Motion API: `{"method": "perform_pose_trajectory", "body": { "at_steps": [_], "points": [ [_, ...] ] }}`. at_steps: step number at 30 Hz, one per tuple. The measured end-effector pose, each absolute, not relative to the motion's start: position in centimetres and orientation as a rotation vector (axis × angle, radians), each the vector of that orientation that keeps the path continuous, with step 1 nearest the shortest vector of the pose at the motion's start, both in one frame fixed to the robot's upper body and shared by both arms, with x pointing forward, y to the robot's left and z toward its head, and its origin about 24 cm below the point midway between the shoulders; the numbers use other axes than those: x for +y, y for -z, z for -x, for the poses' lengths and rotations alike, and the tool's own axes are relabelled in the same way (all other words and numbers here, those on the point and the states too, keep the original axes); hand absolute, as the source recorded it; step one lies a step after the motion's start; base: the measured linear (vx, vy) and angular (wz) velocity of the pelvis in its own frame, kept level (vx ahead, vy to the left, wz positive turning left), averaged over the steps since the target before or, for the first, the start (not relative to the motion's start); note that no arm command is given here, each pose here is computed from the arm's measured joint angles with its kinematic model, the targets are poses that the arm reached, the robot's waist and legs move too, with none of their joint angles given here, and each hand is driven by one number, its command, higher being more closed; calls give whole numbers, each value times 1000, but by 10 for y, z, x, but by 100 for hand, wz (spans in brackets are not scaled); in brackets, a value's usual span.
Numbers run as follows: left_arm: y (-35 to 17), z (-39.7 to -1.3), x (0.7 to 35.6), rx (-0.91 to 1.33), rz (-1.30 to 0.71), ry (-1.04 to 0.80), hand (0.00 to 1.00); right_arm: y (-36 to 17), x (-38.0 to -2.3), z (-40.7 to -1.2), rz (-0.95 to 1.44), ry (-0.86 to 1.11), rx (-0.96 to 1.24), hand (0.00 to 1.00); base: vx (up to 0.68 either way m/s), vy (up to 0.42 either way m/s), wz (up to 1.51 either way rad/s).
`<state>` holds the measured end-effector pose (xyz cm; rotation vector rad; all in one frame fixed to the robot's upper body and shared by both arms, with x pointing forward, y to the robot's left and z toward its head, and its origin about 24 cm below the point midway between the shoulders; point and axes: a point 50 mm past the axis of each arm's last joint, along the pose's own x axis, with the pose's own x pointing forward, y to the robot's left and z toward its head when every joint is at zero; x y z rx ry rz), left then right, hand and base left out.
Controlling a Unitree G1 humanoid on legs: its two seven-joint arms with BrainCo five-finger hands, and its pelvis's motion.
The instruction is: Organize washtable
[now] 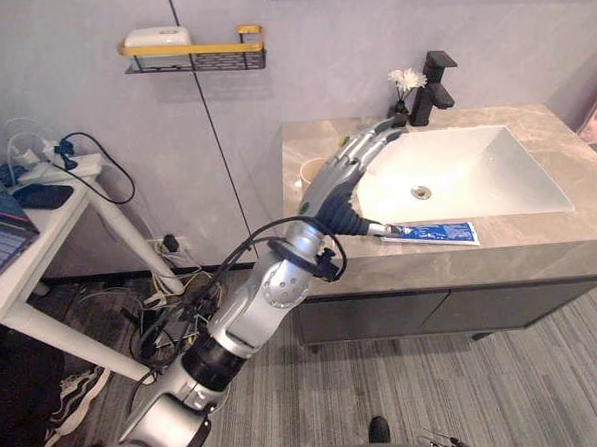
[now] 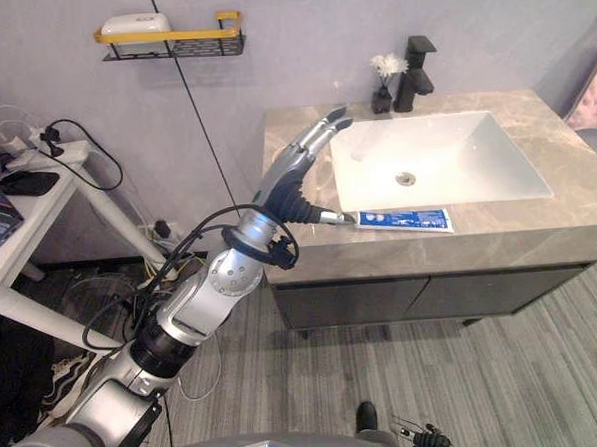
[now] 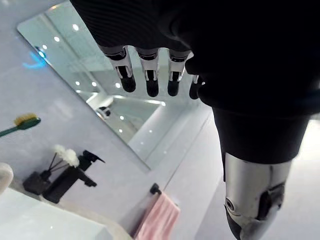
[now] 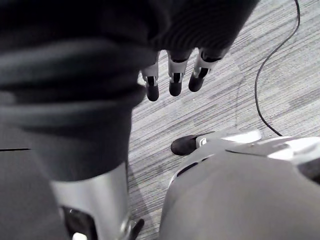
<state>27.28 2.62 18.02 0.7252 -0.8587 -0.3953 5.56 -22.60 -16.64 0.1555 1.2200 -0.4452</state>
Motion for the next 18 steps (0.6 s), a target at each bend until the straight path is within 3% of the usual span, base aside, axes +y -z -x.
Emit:
{"method": "perform_pose_trajectory", "body": {
  "at_steps": [18],
  "points": [
    [-189, -302, 2, -897, -972, 429, 0, 164, -225, -71, -167, 461, 1177, 0, -1, 15, -8]
  ]
}}
